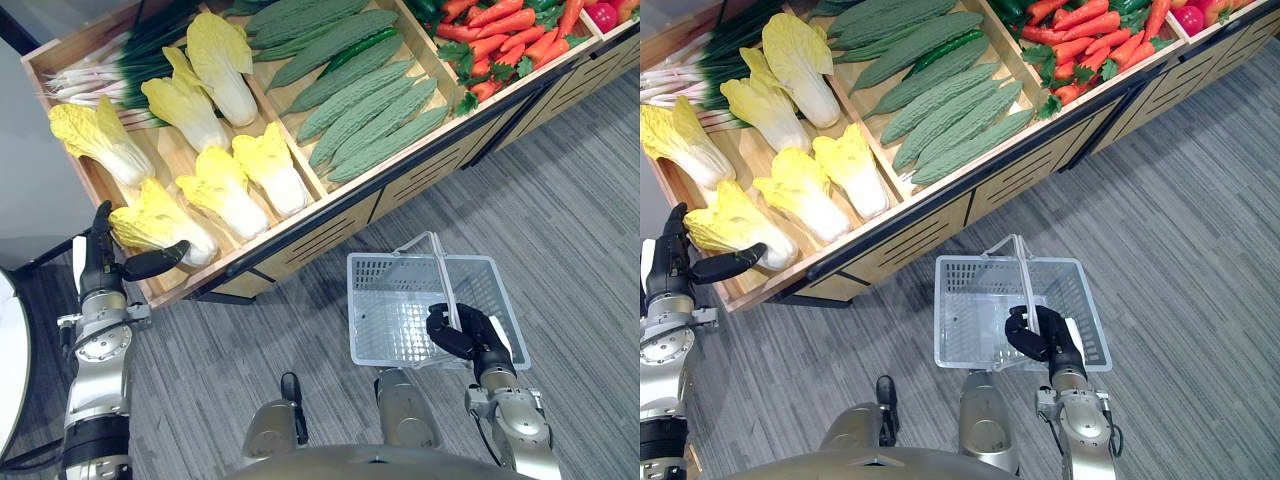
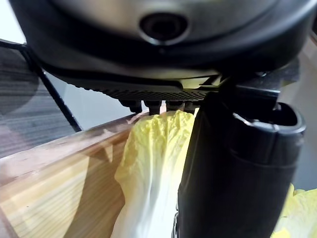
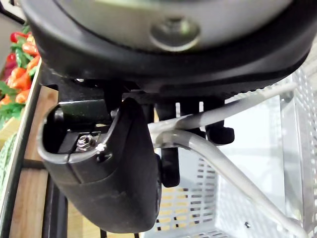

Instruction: Pick vegetable in the basket

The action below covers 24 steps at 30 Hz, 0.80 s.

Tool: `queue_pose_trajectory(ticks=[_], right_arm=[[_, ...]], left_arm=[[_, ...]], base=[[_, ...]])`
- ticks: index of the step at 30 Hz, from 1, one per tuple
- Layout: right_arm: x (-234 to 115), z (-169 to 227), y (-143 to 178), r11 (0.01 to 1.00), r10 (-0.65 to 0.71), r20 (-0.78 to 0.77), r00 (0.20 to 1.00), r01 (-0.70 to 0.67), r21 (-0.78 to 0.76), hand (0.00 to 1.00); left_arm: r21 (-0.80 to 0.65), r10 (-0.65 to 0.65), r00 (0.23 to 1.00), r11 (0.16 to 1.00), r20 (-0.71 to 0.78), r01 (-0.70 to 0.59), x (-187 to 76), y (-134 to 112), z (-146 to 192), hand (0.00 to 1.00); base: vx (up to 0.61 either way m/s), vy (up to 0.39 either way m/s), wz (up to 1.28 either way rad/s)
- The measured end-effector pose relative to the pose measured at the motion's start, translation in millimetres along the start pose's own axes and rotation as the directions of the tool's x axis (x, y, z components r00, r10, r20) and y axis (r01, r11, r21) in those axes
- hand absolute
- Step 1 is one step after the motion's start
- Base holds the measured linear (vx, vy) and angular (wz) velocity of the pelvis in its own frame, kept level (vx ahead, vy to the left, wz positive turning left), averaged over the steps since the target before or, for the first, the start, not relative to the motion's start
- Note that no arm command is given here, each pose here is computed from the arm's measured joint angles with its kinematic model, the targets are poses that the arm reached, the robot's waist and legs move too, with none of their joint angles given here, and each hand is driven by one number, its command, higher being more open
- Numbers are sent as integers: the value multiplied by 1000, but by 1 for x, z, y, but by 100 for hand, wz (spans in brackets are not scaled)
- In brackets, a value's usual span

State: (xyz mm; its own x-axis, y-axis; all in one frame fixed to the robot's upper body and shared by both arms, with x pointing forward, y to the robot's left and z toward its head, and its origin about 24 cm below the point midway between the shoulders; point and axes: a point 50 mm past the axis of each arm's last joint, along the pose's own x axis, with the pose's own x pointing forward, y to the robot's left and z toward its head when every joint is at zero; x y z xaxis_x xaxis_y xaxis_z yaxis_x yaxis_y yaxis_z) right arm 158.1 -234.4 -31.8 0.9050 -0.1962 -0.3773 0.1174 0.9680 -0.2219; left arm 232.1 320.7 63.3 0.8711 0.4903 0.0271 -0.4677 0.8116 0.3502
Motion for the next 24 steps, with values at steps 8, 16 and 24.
queue_pose_trajectory(ticks=[8,16,24], right_arm=[[1,2,4,1000,7,6,1000,-7,0,0],[2,3,6,1000,16,10,1000,-16,0,0],[2,3,11,999,33,11,999,-33,2,0]], left_arm=[[32,3,1000,999,29,-4,9,1,11,100],[44,-7,999,999,45,5,12,-2,17,100],[33,-3,998,999,55,1,17,-6,23,100]], base=[[0,0,0],[0,0,0],[-4,3,1]])
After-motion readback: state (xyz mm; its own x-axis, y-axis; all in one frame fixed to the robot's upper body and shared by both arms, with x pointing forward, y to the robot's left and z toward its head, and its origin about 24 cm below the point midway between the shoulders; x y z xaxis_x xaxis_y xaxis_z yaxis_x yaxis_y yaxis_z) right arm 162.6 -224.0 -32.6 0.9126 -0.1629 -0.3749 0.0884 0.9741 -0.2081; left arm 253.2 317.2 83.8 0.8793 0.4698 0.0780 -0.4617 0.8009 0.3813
